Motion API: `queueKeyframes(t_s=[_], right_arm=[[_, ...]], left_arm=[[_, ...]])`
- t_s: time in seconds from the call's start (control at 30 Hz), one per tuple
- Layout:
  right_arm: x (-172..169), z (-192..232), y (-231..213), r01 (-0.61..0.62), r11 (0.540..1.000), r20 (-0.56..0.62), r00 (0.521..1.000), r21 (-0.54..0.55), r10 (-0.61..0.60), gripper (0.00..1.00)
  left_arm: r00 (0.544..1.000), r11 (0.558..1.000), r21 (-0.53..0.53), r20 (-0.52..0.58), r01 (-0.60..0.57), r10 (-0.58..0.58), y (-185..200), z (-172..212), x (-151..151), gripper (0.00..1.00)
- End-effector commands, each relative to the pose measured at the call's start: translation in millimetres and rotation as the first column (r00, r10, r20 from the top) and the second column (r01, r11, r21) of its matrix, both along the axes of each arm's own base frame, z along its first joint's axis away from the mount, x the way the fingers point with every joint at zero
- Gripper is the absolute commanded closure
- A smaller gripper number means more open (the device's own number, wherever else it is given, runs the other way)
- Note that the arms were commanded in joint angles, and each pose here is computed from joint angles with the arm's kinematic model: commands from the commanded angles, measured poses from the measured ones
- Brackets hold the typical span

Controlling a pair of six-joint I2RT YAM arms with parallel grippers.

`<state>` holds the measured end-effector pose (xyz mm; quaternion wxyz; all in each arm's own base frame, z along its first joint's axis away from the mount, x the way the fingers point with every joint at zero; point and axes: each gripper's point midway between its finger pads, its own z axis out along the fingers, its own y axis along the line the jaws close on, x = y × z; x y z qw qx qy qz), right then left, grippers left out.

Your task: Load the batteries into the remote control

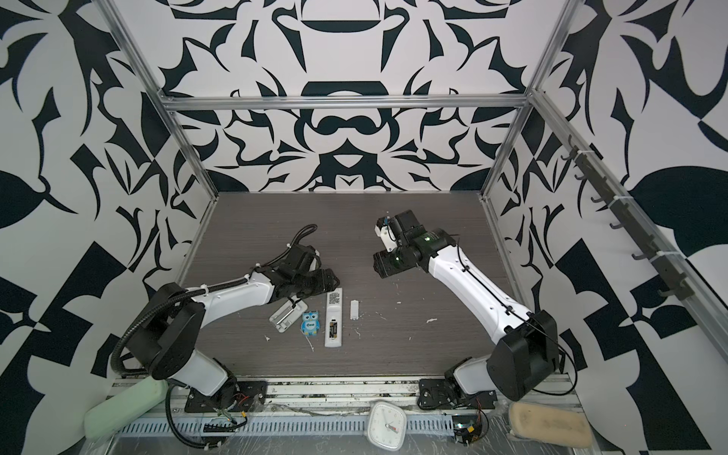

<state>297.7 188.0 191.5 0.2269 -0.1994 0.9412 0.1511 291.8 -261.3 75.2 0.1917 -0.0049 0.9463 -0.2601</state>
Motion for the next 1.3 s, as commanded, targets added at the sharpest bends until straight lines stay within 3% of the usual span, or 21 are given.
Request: queueKeyframes(t_s=[0.0, 0.27, 0.5, 0.77, 1.0, 1.27], right_arm=[[1, 9, 0, 0.002, 1.0, 0.013, 1.0, 0.02, -0.002, 0.35], [-13, -27, -11, 0.083, 0.991, -0.109, 0.991, 0.107, -0.072, 0.34], [-24, -49, -34, 0.198, 0.963, -0.2, 0.967, 0.184, -0.161, 0.31], [-31, -61, -51, 0.267, 0.941, -0.238, 0.947, 0.209, -0.216, 0.31], [-30, -63, -53, 0.273, 0.938, -0.243, 0.945, 0.215, -0.219, 0.31], [-29, -61, -54, 0.278, 0.935, -0.243, 0.944, 0.22, -0.223, 0.32]], left_arm=[[0.996, 0.99, 0.122, 0.045, 0.071, -0.077, 11, 23, -9, 0.19], [0.912, 0.905, 0.137, 0.02, 0.403, -0.409, -53, 33, -46, 0.36], [0.785, 0.756, 0.22, -0.095, 0.617, -0.613, -95, 1, -80, 0.48], [0.725, 0.673, 0.283, -0.156, 0.683, -0.671, -93, -21, -95, 0.54], [0.647, 0.552, 0.364, -0.235, 0.75, -0.725, -89, -37, -110, 0.6], [0.638, 0.512, 0.42, -0.248, 0.749, -0.729, -82, -42, -103, 0.65]])
